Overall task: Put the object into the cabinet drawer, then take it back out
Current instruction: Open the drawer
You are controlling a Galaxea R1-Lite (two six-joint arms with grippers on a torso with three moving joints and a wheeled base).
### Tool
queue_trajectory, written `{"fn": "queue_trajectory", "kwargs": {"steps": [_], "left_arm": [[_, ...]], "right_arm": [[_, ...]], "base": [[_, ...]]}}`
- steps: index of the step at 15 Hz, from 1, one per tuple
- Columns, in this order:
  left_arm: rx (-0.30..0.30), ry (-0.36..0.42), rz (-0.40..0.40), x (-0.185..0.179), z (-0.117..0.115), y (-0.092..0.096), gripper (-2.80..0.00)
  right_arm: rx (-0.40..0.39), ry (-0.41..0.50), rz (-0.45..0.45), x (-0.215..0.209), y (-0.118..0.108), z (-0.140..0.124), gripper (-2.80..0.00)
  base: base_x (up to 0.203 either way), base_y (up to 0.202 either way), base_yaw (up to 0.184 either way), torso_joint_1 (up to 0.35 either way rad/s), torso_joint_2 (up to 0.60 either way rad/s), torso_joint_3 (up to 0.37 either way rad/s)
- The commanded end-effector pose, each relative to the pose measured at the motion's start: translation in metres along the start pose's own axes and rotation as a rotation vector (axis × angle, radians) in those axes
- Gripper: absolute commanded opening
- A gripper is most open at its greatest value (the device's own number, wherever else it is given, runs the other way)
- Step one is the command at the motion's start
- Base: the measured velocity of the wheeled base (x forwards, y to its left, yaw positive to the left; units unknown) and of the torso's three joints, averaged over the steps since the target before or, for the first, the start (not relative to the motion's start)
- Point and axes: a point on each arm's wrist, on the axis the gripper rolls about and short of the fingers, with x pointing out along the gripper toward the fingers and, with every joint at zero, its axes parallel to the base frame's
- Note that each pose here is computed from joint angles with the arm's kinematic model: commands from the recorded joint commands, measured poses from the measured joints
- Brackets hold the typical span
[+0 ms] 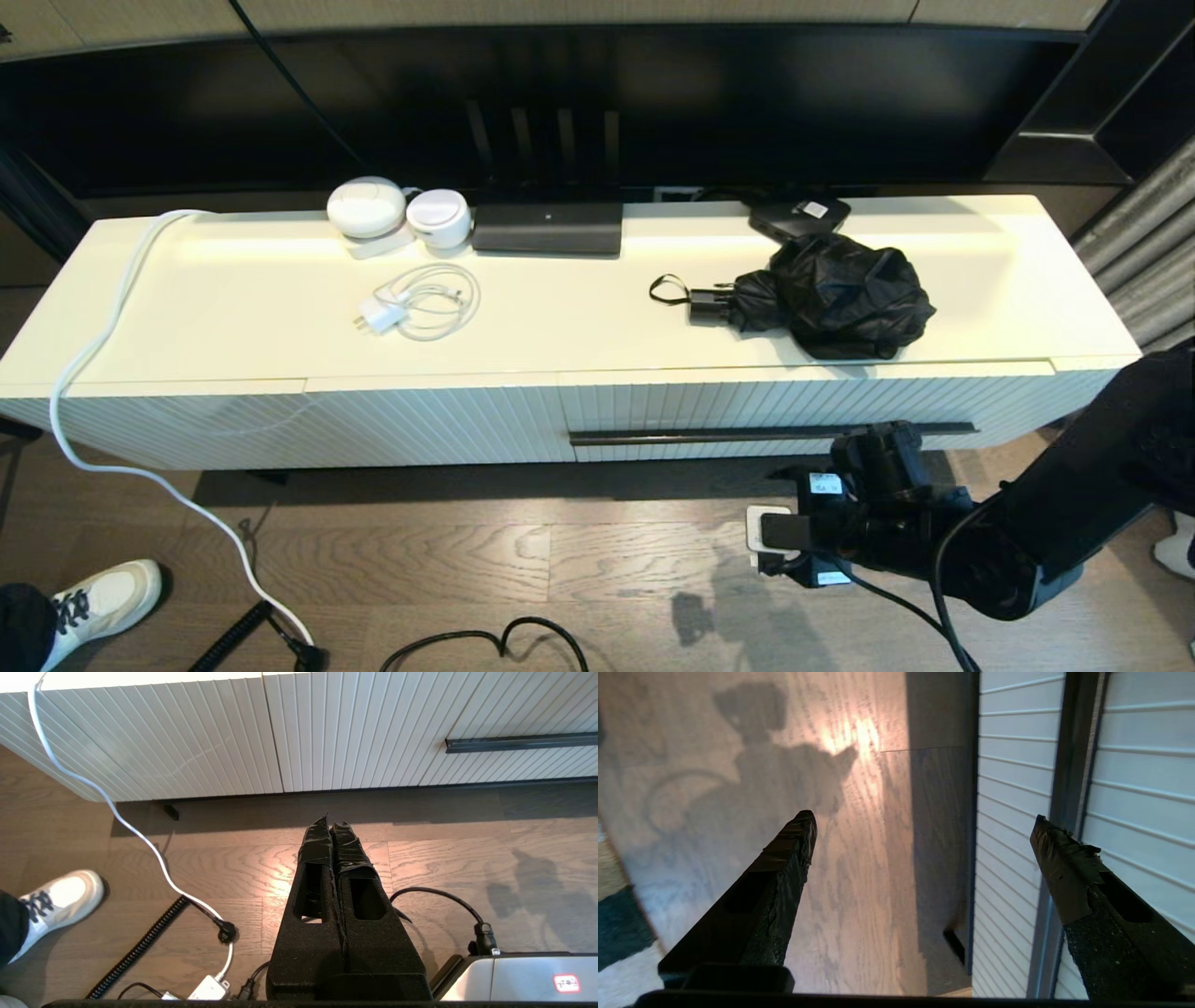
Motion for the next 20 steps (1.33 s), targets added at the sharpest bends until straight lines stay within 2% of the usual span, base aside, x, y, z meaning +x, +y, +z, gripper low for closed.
{"fn": "queue_trajectory", "kwargs": {"steps": [1,3,6,14,20], "left_arm": [[0.0,0.003,0.0,0.0,0.0,0.0,-2.8],[0.0,0.003,0.001,0.0,0.0,0.0,-2.8],[0.0,0.003,0.0,0.0,0.0,0.0,-2.8],[0.0,0.003,0.0,0.0,0.0,0.0,-2.8],[0.0,0.003,0.001,0.0,0.0,0.0,-2.8]], "right_arm": [[-0.006,-0.001,-0.011,0.009,0.0,-0.002,0.0],[-0.006,-0.002,-0.037,0.014,-0.003,-0.004,0.0],[-0.05,0.013,-0.062,0.017,-0.01,-0.012,0.0],[-0.047,0.012,-0.104,0.037,-0.024,-0.015,0.0],[-0.043,0.017,-0.097,0.052,-0.022,-0.018,0.0]], "base": [[0.0,0.0,0.0,0.0,0.0,0.0],[0.0,0.0,0.0,0.0,0.0,0.0],[0.0,0.0,0.0,0.0,0.0,0.0],[0.0,0.0,0.0,0.0,0.0,0.0],[0.0,0.0,0.0,0.0,0.0,0.0]]}}
